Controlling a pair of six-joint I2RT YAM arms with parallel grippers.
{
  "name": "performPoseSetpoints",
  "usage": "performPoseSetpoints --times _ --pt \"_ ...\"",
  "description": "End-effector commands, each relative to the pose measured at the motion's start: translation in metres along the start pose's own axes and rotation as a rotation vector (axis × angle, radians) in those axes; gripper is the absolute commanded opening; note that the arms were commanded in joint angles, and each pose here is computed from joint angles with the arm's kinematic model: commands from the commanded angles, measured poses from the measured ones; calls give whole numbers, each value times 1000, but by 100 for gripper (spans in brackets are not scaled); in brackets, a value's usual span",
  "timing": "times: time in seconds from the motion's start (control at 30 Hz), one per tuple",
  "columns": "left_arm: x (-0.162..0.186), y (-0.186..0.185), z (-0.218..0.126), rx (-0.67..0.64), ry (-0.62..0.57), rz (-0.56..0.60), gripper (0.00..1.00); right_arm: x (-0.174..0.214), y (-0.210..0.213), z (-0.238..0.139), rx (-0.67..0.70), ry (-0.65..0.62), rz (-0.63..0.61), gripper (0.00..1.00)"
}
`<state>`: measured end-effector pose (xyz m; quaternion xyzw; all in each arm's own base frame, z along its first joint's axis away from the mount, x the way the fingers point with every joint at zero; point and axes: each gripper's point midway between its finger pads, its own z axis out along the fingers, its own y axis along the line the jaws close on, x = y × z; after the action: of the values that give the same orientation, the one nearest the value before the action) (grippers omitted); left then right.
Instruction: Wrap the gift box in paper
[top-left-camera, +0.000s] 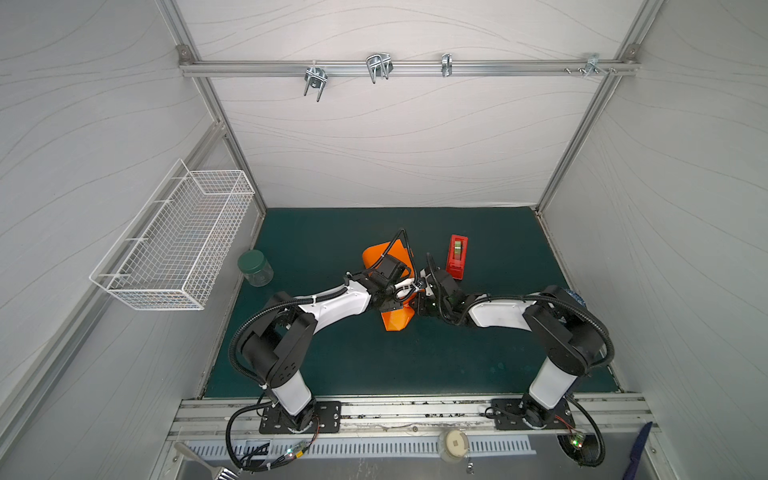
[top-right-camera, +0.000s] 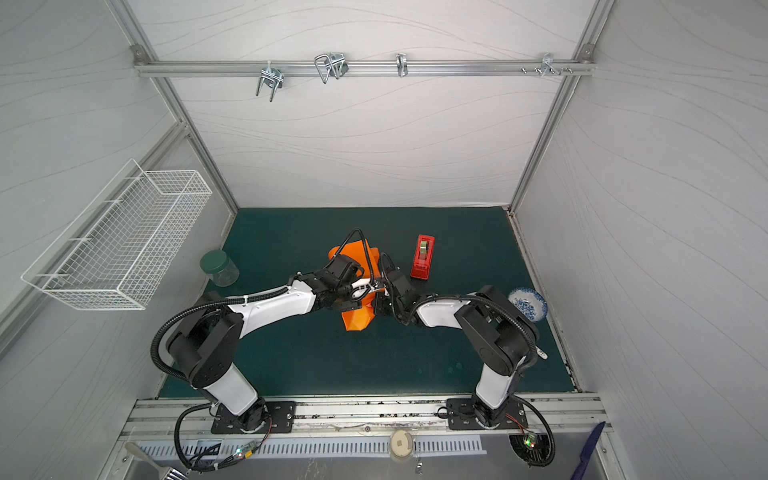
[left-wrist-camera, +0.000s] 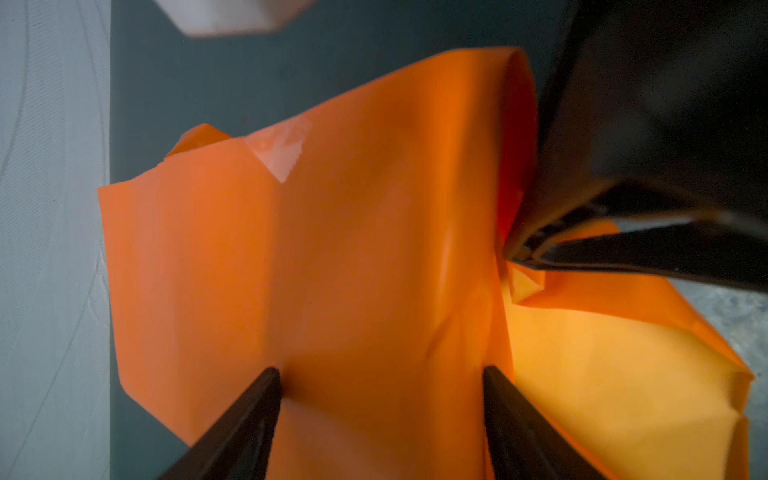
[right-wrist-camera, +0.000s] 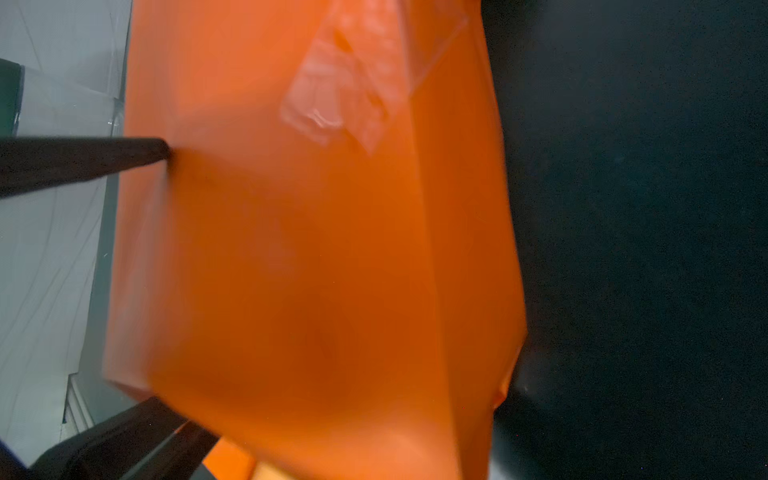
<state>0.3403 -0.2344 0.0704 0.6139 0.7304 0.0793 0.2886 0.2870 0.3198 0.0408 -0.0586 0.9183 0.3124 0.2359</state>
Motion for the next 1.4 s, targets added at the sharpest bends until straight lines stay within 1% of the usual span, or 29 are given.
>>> performPoseSetpoints --times 0.0,0.2,0.33,0.63,0.8,1.0,1.17,1.37 --pt "12 -15 14 63 51 2 76 4 -8 5 29 5 2 21" --pt "12 -15 14 63 52 0 76 -1 5 2 -42 -25 -19 32" --pt "12 -15 15 65 53 -1 76 2 10 1 -87 -25 -26 36" --pt "12 -15 15 65 55 -1 76 23 -8 3 -71 7 1 43" --pt "13 -14 15 63 57 -1 76 30 -17 3 -66 22 6 49" --pt "13 -15 16 66 59 -2 76 18 -8 0 -155 10 4 57" --pt "13 -14 16 63 58 0 76 9 -1 -1 -190 1 3 60" --pt "13 -15 16 66 59 1 76 7 -3 0 -187 -1 8 61"
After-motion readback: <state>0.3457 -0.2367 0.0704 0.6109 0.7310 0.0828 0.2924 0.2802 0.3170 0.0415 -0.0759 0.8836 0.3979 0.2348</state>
